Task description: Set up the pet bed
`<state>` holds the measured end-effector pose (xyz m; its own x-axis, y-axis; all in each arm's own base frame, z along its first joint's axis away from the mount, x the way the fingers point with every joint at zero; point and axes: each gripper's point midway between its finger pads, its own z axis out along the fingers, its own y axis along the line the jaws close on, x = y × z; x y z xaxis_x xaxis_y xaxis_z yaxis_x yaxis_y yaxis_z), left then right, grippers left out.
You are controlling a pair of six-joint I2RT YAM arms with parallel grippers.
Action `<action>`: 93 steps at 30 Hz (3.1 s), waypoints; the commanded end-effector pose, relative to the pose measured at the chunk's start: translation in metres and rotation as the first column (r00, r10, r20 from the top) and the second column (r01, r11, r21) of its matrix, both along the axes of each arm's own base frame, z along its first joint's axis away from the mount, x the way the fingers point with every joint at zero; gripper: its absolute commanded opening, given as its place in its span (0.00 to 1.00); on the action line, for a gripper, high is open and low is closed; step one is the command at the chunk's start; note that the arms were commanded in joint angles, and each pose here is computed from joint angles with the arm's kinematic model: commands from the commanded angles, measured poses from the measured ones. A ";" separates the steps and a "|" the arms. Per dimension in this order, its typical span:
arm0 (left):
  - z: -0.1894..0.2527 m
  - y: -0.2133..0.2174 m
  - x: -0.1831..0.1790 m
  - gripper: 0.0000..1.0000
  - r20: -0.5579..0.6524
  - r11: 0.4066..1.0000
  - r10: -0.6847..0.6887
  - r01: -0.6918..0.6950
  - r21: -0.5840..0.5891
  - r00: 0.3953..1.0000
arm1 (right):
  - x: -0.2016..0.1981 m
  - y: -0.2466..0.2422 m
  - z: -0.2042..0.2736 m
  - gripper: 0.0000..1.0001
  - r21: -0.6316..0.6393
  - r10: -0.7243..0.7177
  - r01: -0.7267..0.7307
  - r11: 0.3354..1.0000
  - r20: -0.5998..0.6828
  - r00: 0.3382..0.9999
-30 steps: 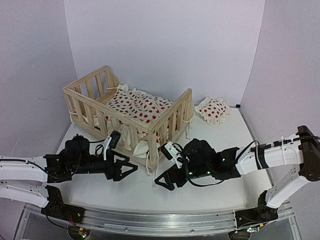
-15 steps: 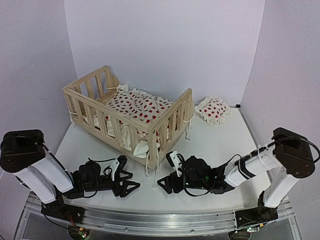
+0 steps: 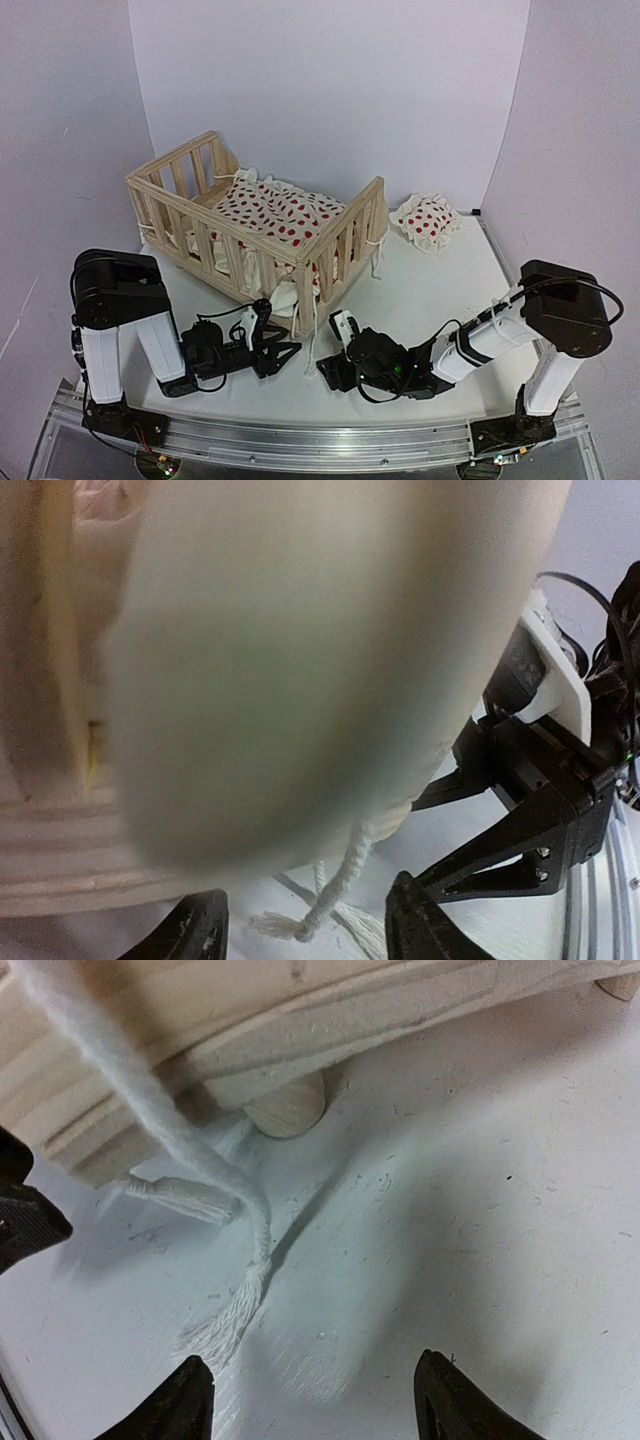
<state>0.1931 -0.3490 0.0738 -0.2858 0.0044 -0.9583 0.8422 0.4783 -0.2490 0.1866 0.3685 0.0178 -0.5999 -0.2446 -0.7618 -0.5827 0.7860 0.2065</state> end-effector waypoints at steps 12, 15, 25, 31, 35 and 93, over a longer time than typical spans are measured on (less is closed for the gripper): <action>0.013 -0.013 0.006 0.06 0.074 0.998 -0.002 0.006 -0.055 0.997 | 0.008 0.034 0.002 0.71 -0.057 -0.073 0.081 0.995 0.134 0.988; 0.011 -0.003 0.005 0.01 0.057 0.999 0.022 -0.019 -0.047 0.998 | 0.014 0.035 -0.005 0.65 -0.116 -0.104 0.127 0.985 0.187 0.977; 0.030 0.027 -0.031 0.00 -0.062 0.994 -0.003 -0.004 -0.109 0.998 | -0.013 0.035 0.020 0.00 -0.057 0.014 -0.009 0.998 0.087 0.996; 0.039 0.023 -0.050 0.00 -0.090 0.991 -0.002 -0.010 -0.134 0.996 | -0.061 0.050 0.101 0.00 0.125 0.280 -0.286 0.950 0.061 0.958; 0.045 0.020 -0.054 0.00 -0.104 0.987 -0.005 -0.012 -0.159 0.995 | -0.074 0.064 0.156 0.00 0.162 0.368 -0.382 0.910 0.112 0.923; 0.097 0.001 -0.077 0.00 -0.107 0.990 -0.024 0.009 -0.143 0.994 | -0.008 0.076 0.093 0.59 0.283 0.206 -0.352 0.892 0.438 0.875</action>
